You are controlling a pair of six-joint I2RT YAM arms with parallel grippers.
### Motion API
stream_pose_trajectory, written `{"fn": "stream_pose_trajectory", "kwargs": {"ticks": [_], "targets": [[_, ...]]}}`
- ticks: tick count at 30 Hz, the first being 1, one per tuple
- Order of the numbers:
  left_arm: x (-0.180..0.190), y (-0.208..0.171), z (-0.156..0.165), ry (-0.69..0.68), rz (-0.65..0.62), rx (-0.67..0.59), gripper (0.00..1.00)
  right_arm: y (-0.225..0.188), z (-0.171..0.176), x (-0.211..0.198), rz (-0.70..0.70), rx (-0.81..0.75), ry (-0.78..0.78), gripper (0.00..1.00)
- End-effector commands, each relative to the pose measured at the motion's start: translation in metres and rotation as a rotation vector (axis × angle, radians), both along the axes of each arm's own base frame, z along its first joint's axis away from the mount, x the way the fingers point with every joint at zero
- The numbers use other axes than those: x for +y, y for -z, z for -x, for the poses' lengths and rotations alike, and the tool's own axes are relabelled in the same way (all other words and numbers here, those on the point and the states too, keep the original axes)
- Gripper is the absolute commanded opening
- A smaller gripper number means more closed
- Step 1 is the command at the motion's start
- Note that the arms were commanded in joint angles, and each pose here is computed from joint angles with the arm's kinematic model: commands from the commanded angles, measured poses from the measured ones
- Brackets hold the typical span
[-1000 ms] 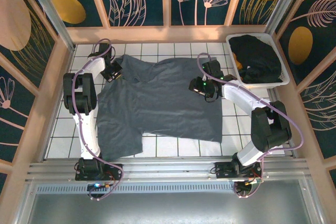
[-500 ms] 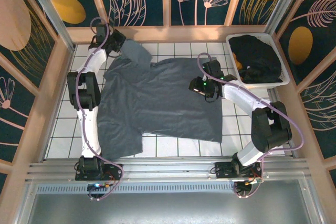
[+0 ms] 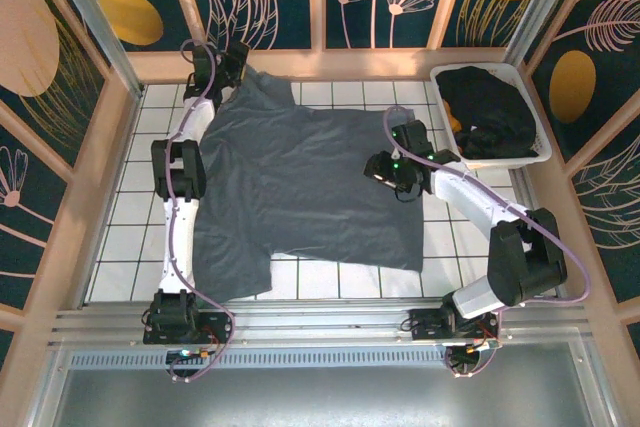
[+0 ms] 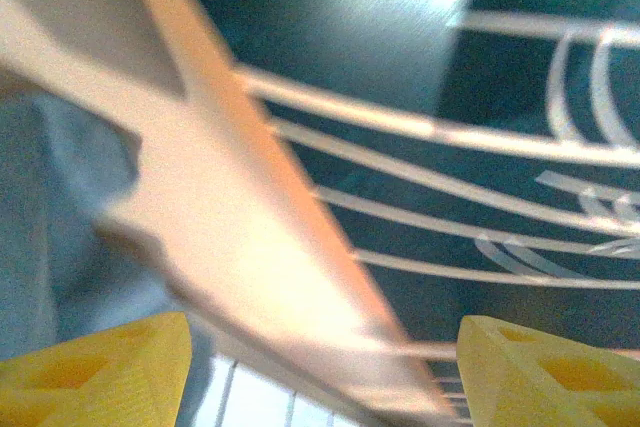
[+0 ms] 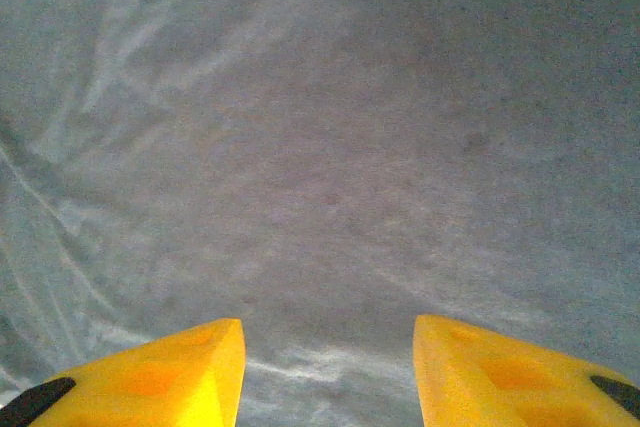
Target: Fold and stack the t-shirts
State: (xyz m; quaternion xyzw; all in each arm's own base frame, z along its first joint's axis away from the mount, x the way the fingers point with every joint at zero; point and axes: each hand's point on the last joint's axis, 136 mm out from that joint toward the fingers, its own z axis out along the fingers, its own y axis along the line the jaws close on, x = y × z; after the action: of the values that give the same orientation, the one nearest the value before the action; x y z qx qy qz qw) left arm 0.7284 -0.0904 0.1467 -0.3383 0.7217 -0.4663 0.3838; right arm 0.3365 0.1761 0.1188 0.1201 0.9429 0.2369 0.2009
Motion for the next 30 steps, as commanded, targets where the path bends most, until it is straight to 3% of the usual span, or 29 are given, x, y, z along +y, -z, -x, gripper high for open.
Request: {"fn": "stream_pose_trajectory", "kwargs": {"ticks": [1, 8, 14, 22, 30], "targets": [[-0.011, -0.045, 0.043, 0.037, -0.119, 0.035, 0.67, 0.006, 0.005, -0.016, -0.001, 0.024, 0.050, 0.48], [-0.009, 0.023, 0.163, 0.093, -0.224, 0.346, 0.49, 0.037, -0.010, -0.052, 0.013, 0.097, 0.139, 0.47], [-0.005, 0.091, 0.228, 0.160, -0.287, 0.555, 0.48, 0.072, -0.033, -0.066, 0.083, 0.170, 0.155, 0.47], [0.000, 0.149, 0.228, 0.167, -0.321, 0.678, 0.48, 0.121, -0.058, -0.094, 0.185, 0.319, 0.245, 0.47], [0.005, 0.144, 0.177, 0.137, -0.324, 0.640, 0.52, 0.137, -0.112, -0.119, 0.244, 0.354, 0.286, 0.47]]}}
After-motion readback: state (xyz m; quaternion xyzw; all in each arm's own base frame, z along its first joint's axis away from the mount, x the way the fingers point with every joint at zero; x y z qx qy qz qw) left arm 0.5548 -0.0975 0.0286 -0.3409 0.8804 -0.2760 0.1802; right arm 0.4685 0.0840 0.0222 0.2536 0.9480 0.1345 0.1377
